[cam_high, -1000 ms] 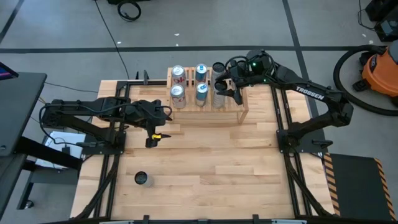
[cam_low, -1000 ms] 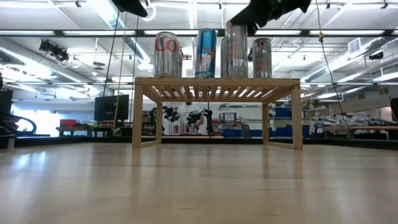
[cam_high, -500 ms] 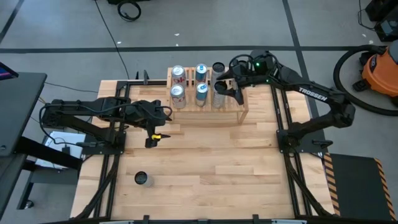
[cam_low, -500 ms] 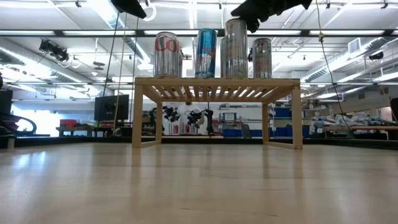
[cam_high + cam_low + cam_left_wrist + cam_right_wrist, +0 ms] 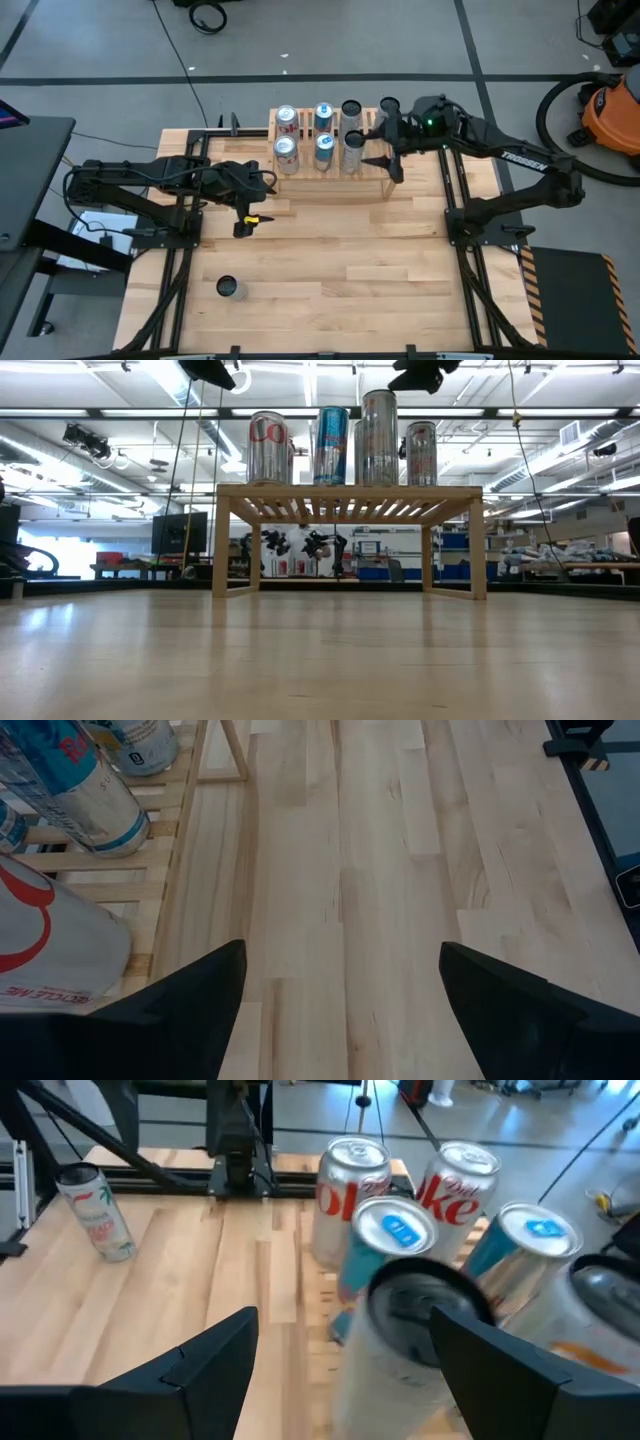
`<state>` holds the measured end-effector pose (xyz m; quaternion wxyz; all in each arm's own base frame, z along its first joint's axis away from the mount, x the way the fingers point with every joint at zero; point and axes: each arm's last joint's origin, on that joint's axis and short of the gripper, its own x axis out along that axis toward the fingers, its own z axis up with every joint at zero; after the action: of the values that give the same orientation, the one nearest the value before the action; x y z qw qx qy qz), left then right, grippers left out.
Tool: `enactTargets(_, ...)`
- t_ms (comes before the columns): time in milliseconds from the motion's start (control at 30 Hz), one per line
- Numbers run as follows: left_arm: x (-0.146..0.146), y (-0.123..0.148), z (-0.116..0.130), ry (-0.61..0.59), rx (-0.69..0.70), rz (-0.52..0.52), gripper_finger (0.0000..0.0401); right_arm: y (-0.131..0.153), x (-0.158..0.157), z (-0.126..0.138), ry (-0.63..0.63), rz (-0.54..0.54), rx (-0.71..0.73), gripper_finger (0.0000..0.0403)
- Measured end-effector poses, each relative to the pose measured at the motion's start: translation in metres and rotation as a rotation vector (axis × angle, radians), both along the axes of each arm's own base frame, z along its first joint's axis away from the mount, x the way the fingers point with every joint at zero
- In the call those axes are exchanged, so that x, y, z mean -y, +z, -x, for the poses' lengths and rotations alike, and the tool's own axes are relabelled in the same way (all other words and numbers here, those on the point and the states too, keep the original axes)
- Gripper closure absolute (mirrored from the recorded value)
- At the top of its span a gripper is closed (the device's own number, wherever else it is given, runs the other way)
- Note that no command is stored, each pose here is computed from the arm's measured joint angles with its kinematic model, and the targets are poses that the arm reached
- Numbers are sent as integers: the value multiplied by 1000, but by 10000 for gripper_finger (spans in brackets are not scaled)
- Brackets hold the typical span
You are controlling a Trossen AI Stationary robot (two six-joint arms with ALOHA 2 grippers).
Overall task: Place canned beverage on shelf
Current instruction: Put the white-yellow soda can aligned with the other white-yellow soda can on the shelf
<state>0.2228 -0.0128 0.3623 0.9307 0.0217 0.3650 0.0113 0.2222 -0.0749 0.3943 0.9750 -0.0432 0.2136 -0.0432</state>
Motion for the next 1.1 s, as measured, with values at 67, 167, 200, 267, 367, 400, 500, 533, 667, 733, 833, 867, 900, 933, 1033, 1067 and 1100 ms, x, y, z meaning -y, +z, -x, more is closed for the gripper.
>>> enactTargets(67, 0, 0, 0, 0, 0, 0, 67, 0, -7, 0, -33, -12, -12, 98)
enactTargets(167, 0, 0, 0, -1, 0, -1, 67, -1, -14, -1, -116, 5, -37, 100)
enactTargets(200, 0, 0, 0, -1, 0, -1, 67, -1, -16, -2, -153, 16, -39, 101)
enactTargets(267, 0, 0, 0, -1, 0, -1, 67, -1, -19, -2, -232, 43, -38, 103)
enactTargets(367, 0, 0, 0, -1, 0, -1, 67, 0, -23, -3, -338, 28, -23, 104)
enactTargets(400, 0, 0, 0, -1, 0, -1, 67, 0, -25, -3, -366, 13, -15, 104)
enactTargets(500, 0, 0, 0, -1, 1, -1, 67, -4, -31, -6, -443, -25, 3, 103)
enactTargets(533, 0, 0, 0, -1, 0, -1, 67, -8, -33, -7, -471, -29, 0, 103)
enactTargets(667, 0, 0, 0, -1, 0, -1, 67, -27, -42, -12, -572, -29, -22, 105)
enactTargets(733, 0, 0, 0, 0, 1, -1, 67, -34, -48, -15, -602, -37, 1, 105)
enactTargets(833, 0, 0, 0, -1, 1, -1, 67, -47, -58, -19, -601, -29, 26, 105)
enactTargets(867, 0, 0, 0, -1, 0, -1, 67, -50, -61, -20, -595, -28, 34, 105)
enactTargets(900, 0, 0, 0, -1, 1, -1, 67, -53, -64, -21, -595, -33, 46, 105)
enactTargets(933, 0, 0, 0, -1, 1, -1, 67, -56, -66, -22, -599, -39, 63, 105)
enactTargets(1033, 0, 0, 0, -1, 1, -1, 67, -69, -71, -24, -637, -22, 103, 106)
enactTargets(1067, 0, 0, 0, -1, 2, -1, 67, -73, -73, -25, -653, -9, 125, 106)
enactTargets(1100, 0, 0, 0, -1, 2, -1, 67, -76, -74, -26, -667, 7, 147, 106)
